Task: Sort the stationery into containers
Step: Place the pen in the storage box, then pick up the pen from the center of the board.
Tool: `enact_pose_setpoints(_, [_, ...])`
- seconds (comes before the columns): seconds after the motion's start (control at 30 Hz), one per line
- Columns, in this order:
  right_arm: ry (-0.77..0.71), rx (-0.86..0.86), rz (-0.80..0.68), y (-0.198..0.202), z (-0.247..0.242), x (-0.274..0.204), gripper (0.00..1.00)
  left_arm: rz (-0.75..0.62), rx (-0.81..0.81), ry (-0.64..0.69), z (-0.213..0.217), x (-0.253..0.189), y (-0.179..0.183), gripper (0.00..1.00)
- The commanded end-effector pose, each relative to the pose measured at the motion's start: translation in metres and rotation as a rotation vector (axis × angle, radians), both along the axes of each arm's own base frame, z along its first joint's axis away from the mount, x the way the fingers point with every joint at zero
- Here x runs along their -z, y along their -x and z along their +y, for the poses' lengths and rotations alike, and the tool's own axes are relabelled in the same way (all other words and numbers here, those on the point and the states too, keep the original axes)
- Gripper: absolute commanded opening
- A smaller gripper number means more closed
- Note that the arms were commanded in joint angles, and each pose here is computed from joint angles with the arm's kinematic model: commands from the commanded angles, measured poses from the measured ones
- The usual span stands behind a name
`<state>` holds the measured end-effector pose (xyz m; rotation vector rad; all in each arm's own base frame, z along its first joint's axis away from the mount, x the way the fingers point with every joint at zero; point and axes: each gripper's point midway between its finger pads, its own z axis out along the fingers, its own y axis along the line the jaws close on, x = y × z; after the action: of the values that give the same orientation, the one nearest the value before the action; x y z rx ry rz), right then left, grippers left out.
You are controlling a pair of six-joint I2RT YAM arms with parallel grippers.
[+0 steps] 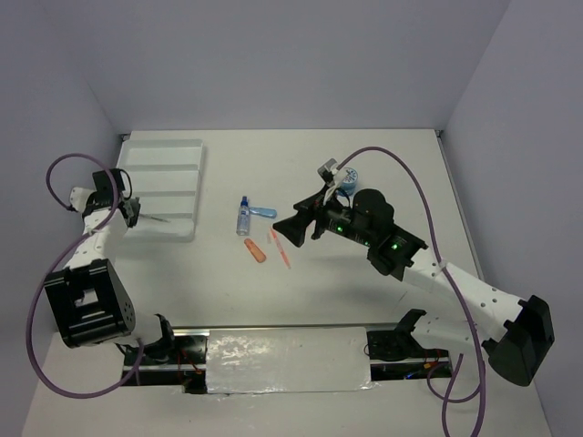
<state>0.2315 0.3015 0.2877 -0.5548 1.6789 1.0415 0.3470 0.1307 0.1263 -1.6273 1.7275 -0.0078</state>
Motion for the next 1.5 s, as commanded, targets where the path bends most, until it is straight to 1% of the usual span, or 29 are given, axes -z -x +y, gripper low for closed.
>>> enact_pose_setpoints(0.0, [-0.03,-0.025,-0.038,0.0,0.004,-0.011,1.0,-0.021,-0.087,0.042,0.016,0.022,0.002,0.06])
enact_pose_setpoints(0.13, [-0.032,-0.047,-0.043,0.002,0.008,-0.018,1.0,-0.064,-0.093,0.075,0.021,0.032,-0.005,0.12])
enact_pose_setpoints(0.23, [-0.025,-0.048,-0.041,0.0,0.009,-0.017,1.0,-0.083,-0.083,0.077,0.024,0.031,-0.013,0.23])
enact_pose_setpoints(0.27, [-0.023,-0.05,-0.039,0.0,0.009,-0.016,1.0,-0.082,-0.071,0.081,0.023,0.032,-0.016,0.32])
enact_pose_setpoints(0.33, [-0.019,-0.052,-0.039,0.0,0.01,-0.015,1.0,-0.081,-0.063,0.087,0.024,0.033,-0.019,0.38])
enact_pose_setpoints(0.37, [-0.017,-0.05,-0.04,0.0,0.01,-0.015,1.0,-0.074,-0.057,0.09,0.023,0.035,-0.019,0.45])
enact_pose_setpoints(0.43, [-0.012,-0.047,-0.037,-0.001,0.01,-0.014,1.0,-0.049,-0.057,0.107,0.021,0.043,-0.017,0.52])
enact_pose_setpoints(0.47, [-0.009,-0.046,-0.036,-0.002,0.01,-0.013,1.0,-0.037,-0.06,0.11,0.021,0.048,-0.015,0.59])
enact_pose_setpoints(0.53, [-0.008,-0.048,-0.036,-0.003,0.011,-0.014,1.0,-0.016,-0.071,0.119,0.02,0.055,-0.011,0.66])
enact_pose_setpoints(0.57, [-0.009,-0.046,-0.039,-0.003,0.011,-0.016,1.0,0.003,-0.075,0.127,0.019,0.061,-0.007,0.73])
enact_pose_setpoints(0.63, [0.006,-0.036,-0.027,-0.007,0.012,-0.012,1.0,0.007,-0.064,0.144,0.015,0.063,-0.006,0.81])
enact_pose_setpoints(0.7, [0.036,-0.03,0.006,-0.01,0.014,-0.005,1.0,-0.029,-0.043,0.144,0.013,0.05,-0.009,0.87])
enact_pose_setpoints(0.73, [0.082,0.005,0.045,-0.021,0.016,0.011,1.0,-0.041,-0.033,0.137,0.012,0.043,-0.009,0.95])
enact_pose_setpoints(0.77, [0.092,0.025,0.068,-0.027,0.018,0.011,1.0,-0.076,-0.017,0.119,0.01,0.024,-0.012,0.98])
enact_pose_setpoints(0.8, [0.152,0.043,0.132,-0.032,0.02,0.036,1.0,-0.089,-0.001,0.104,0.008,0.012,-0.013,0.99])
enact_pose_setpoints(0.83, [0.184,0.104,0.158,-0.043,0.016,0.047,1.0,-0.116,0.023,0.06,0.011,-0.012,-0.019,0.99])
enact_pose_setpoints(0.9, [0.252,0.176,0.254,-0.053,0.015,0.076,0.98,-0.109,0.094,-0.007,-0.002,-0.043,-0.016,0.99])
enact_pose_setpoints(0.93, [0.288,0.241,0.274,-0.062,0.009,0.086,0.96,-0.157,0.107,-0.066,-0.002,-0.079,-0.02,0.99])
enact_pose_setpoints(0.97, [0.327,0.283,0.316,-0.065,0.005,0.093,0.95,-0.14,0.145,-0.074,-0.014,-0.088,-0.016,0.99])
enact_pose_setpoints(1.0, [0.384,0.307,0.354,-0.069,0.005,0.114,0.94,-0.141,0.195,-0.109,-0.02,-0.101,-0.016,0.99])
enact_pose_setpoints(1.03, [0.417,0.315,0.372,-0.07,0.006,0.122,0.85,-0.19,0.238,-0.132,-0.028,-0.128,-0.016,0.99])
enact_pose_setpoints(1.1, [0.509,0.335,0.41,-0.073,0.007,0.145,0.78,-0.18,0.341,-0.175,-0.043,-0.144,-0.007,0.99])
enact_pose_setpoints(1.13, [0.531,0.334,0.409,-0.073,0.012,0.147,0.71,-0.236,0.419,-0.2,-0.059,-0.167,-0.004,0.99])
enact_pose_setpoints(1.2, [0.605,0.349,0.422,-0.071,0.012,0.168,0.66,-0.229,0.526,-0.256,-0.071,-0.178,0.007,0.99])
enact_pose_setpoints(1.23, [0.617,0.346,0.422,-0.07,0.016,0.171,0.64,-0.255,0.579,-0.28,-0.079,-0.187,0.016,0.99])
enact_pose_setpoints(1.27, [0.637,0.344,0.429,-0.069,0.017,0.179,0.63,-0.263,0.649,-0.274,-0.091,-0.188,0.02,0.99])
enact_pose_setpoints(1.37, [0.654,0.329,0.431,-0.069,0.024,0.186,0.55,-0.243,0.788,-0.303,-0.107,-0.176,0.04,0.99])
enact_pose_setpoints(1.4, [0.685,0.33,0.44,-0.068,0.023,0.195,0.49,-0.216,0.812,-0.325,-0.107,-0.169,0.045,0.99])
enact_pose_setpoints(1.47, [0.721,0.317,0.443,-0.068,0.028,0.204,0.48,-0.187,0.833,-0.337,-0.108,-0.155,0.059,0.99])
